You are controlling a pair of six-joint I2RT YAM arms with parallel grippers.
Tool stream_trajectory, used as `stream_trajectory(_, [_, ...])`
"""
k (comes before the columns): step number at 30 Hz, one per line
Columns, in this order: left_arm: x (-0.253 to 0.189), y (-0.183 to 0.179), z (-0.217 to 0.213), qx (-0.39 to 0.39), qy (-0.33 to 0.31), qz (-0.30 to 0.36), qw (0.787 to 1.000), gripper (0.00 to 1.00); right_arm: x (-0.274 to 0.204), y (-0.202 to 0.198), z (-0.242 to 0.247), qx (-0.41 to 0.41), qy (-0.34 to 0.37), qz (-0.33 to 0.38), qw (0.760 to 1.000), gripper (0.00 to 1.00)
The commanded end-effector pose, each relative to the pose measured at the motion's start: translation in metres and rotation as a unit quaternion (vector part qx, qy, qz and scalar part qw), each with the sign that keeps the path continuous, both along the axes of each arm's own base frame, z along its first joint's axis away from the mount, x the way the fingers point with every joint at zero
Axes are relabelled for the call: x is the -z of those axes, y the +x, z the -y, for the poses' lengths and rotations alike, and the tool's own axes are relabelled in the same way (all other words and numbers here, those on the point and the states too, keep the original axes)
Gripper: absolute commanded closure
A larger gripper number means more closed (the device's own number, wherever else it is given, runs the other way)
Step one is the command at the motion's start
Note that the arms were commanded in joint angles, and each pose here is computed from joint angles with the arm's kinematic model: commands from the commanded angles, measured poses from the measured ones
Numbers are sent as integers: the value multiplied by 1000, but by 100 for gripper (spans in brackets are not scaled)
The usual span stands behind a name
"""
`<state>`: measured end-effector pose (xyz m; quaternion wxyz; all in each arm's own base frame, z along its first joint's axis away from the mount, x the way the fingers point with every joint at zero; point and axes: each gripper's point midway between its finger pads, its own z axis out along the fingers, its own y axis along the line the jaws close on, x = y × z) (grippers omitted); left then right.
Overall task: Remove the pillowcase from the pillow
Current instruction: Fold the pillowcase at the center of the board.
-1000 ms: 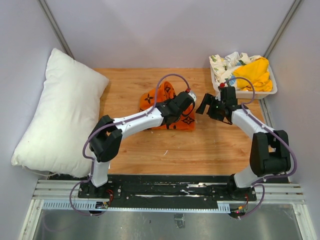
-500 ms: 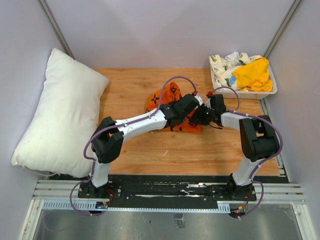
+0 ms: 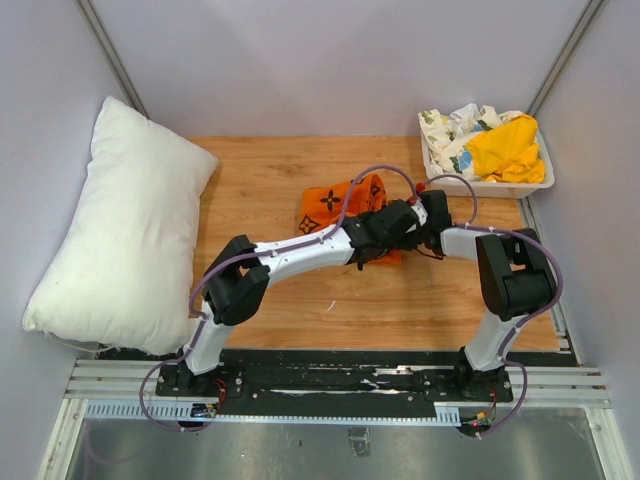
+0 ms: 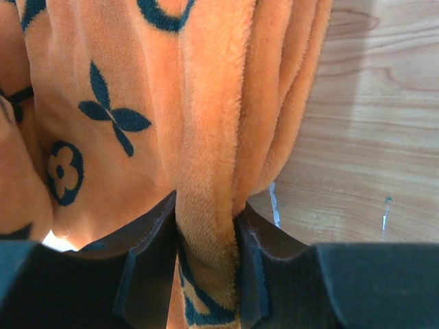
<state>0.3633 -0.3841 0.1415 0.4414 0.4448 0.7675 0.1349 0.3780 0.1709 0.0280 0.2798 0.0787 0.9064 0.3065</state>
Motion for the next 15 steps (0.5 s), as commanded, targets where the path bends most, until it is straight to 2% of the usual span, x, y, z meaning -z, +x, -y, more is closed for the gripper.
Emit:
stream_trajectory(1, [7, 0, 17, 13, -19, 1, 1000, 100, 25, -22, -2, -6, -9, -43, 999, 62])
stream_trajectory(5, [18, -2, 19, 14, -24, -9, 1000, 100, 17, -23, 0, -4, -11, -41, 999, 53])
stream_trajectory(8, [25, -5, 20, 9, -32, -21, 999, 100, 8, -24, 10, 8, -17, -41, 999, 31])
stream_trajectory(9, [27, -6, 21, 9, -36, -26, 999, 100, 3, -24, 15, 15, -16, -38, 999, 27])
stream_trajectory(11, [28, -10, 22, 10, -47, -33, 998, 100, -7, -23, 30, 37, -10, -30, 999, 22])
stream_trajectory(15, [28, -15, 25, 16, -75, -42, 996, 100, -27, -21, 68, 86, -12, -15, 996, 19])
